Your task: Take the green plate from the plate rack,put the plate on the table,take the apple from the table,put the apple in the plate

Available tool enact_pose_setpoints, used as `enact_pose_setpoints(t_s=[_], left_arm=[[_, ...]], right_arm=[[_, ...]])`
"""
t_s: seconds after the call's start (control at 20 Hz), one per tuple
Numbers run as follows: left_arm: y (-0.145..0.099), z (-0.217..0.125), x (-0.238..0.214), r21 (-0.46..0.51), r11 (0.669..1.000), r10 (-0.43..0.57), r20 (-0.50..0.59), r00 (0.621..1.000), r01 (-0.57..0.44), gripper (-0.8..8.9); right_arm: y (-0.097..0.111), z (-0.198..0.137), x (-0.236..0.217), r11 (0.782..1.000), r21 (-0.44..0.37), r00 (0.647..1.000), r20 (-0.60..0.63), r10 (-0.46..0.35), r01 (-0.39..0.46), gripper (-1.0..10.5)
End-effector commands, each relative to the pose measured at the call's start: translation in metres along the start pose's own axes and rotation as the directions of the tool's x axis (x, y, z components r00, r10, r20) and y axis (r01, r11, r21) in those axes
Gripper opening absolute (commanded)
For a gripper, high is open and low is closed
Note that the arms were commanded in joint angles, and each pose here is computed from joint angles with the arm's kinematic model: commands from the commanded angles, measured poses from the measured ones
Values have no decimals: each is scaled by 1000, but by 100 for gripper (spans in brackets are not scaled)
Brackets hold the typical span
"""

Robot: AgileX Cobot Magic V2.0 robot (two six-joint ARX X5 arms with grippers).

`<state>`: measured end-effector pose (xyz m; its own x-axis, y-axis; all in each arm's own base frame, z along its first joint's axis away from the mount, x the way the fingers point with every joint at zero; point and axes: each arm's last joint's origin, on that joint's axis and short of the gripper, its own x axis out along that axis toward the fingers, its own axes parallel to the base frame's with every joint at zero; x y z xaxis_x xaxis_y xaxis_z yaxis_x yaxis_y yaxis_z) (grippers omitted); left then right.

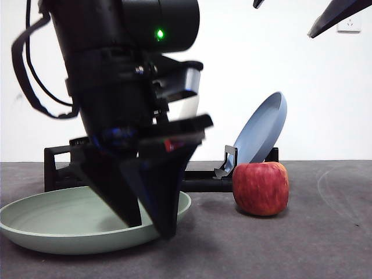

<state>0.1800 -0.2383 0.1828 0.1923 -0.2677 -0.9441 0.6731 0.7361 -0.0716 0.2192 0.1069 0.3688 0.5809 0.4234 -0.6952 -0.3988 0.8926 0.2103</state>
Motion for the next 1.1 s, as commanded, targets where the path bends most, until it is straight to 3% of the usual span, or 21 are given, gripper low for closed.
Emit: enact_pose_setpoints(t_s=[0.05, 0.2, 0.35, 0.5, 0.7, 0.85, 1.1], left_arm=[[-1, 6, -35, -5, 1000, -20, 109, 994, 21, 261], [-1, 5, -103, 14, 999, -51, 278, 959, 49, 261], [5, -16, -180, 74, 996, -73, 462, 884, 43, 260], [20, -54, -228, 23, 999, 16, 583, 812, -36, 260], [40, -118, -257, -90, 991, 131, 564, 816, -96, 260], [44, -157, -268, -135, 985, 163, 554, 817, -105, 260], [44, -188, -271, -147, 985, 153, 529, 835, -88, 260]], right_arm=[[0, -1, 0, 1000, -29, 1000, -19, -3, 3, 533], [-1, -7, -1, 999, -43, 997, -79, -13, 10, 533], [-3, -20, -2, 996, -85, 977, -211, -32, 14, 533], [-4, -33, -7, 995, -95, 937, -347, -48, 16, 533], [-5, -46, -13, 995, -103, 887, -457, -59, 13, 533], [-5, -46, -13, 995, -101, 894, -445, -55, 11, 533], [-3, -44, -3, 995, -99, 918, -397, -14, -27, 533]])
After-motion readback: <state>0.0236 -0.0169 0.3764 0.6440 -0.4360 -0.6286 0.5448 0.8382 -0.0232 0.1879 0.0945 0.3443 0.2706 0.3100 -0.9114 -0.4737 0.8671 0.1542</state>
